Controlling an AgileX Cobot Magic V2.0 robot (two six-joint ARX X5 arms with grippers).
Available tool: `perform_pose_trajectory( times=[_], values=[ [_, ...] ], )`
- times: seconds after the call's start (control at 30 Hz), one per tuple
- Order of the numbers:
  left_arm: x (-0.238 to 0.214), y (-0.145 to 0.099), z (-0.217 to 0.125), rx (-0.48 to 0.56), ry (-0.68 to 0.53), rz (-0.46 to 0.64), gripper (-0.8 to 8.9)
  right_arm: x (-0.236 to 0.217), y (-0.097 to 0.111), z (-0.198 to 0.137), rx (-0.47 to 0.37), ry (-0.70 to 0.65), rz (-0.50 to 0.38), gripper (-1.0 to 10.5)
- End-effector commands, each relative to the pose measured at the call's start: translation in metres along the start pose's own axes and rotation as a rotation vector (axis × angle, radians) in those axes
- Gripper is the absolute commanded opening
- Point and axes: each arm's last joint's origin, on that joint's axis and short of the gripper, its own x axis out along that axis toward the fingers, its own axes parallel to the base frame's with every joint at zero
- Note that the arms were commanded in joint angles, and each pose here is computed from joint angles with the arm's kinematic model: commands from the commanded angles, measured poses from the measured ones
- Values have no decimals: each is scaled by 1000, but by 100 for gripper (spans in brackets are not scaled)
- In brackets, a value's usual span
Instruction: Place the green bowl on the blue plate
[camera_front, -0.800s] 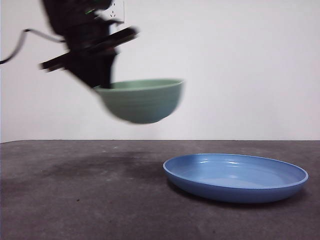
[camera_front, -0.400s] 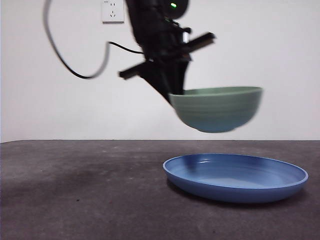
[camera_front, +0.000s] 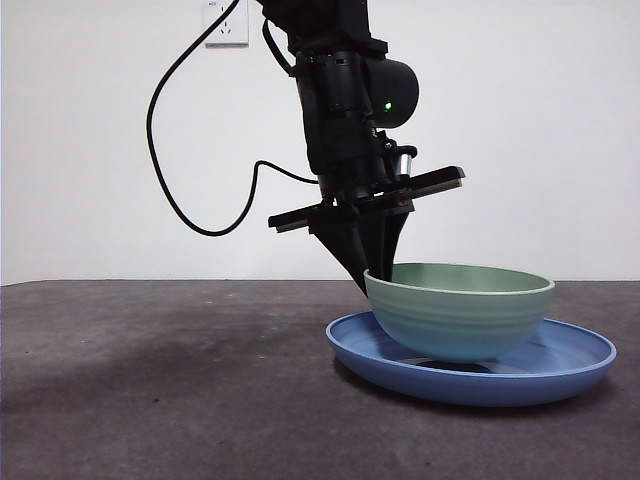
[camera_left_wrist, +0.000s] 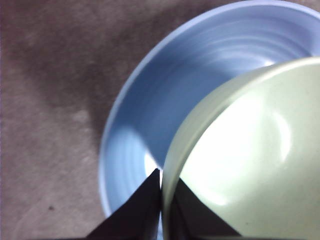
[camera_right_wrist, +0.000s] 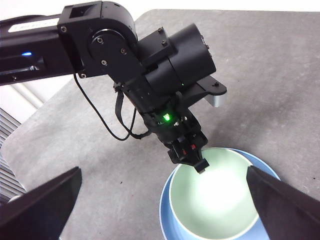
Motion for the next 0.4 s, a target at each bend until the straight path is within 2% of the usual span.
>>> perform_pose_trajectory(
  times=[0.03,0.23,0.3,0.4],
  values=[
    [9,-11,3,36,-5,-12,16,-2,3,5,-24,-18,8,586],
    [9,-12,3,48,-5,-12,53,-2,3,5,-24,-18,8,586],
    [9,-11,3,46,-6,-11,162,-2,3,5,-24,-18,8,586],
    [9,-9,4,40,-6,-9,265,-2,3,5,-23,-18,8,586]
  ],
)
